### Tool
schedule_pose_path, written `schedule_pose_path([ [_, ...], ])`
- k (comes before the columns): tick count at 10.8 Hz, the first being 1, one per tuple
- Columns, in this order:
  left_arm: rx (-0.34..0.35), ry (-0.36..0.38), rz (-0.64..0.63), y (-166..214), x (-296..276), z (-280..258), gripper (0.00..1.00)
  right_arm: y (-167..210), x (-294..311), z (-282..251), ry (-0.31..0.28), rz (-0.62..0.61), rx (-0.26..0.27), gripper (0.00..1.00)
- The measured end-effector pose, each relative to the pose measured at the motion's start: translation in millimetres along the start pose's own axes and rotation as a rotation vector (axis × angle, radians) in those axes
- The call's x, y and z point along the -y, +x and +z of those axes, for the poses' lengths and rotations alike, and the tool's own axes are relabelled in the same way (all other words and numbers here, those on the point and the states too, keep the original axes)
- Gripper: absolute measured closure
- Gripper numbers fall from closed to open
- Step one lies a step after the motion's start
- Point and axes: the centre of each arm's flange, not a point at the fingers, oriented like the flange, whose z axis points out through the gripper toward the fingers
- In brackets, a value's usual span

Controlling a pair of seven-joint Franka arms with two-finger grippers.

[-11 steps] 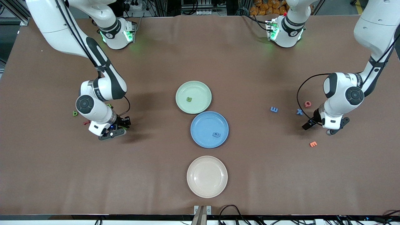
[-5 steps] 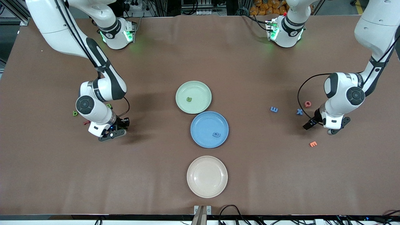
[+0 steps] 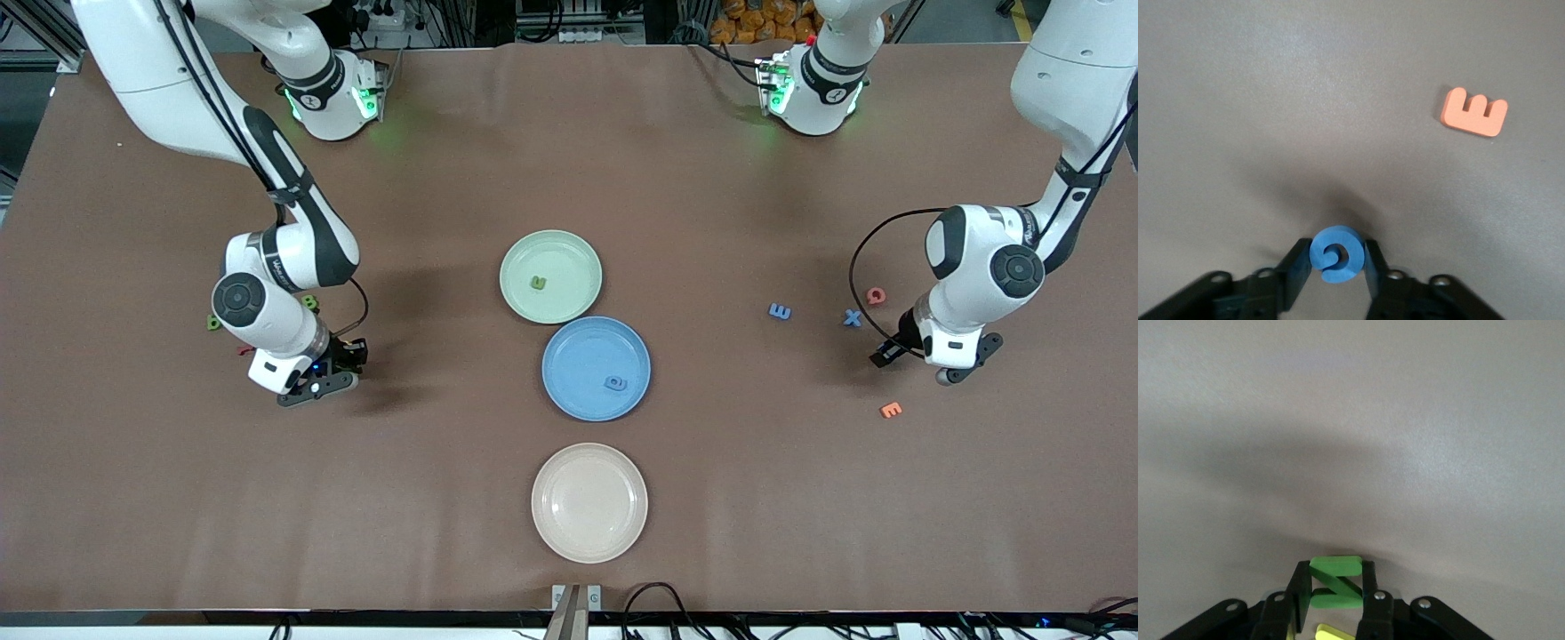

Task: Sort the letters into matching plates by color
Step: 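Lower and grasp green Z with the right gripper while the left gripper grasps G, then drop green Z on the green plate while the left gripper drops G on blue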

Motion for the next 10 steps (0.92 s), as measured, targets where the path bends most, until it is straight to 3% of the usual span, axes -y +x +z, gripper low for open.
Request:
schedule_pose_path([
  [6,0.049,0.078,0.049,2.7,-34.7,-21.6,0.64,12.8,38.3,-22.9,0.017,0.026,-0.006,0.66],
  [10,0.038,0.110,0.099,-1.9,-95.1,-57.8,0.64,15.0,134.8,-45.6,0.048,0.128,-0.002,0.66],
])
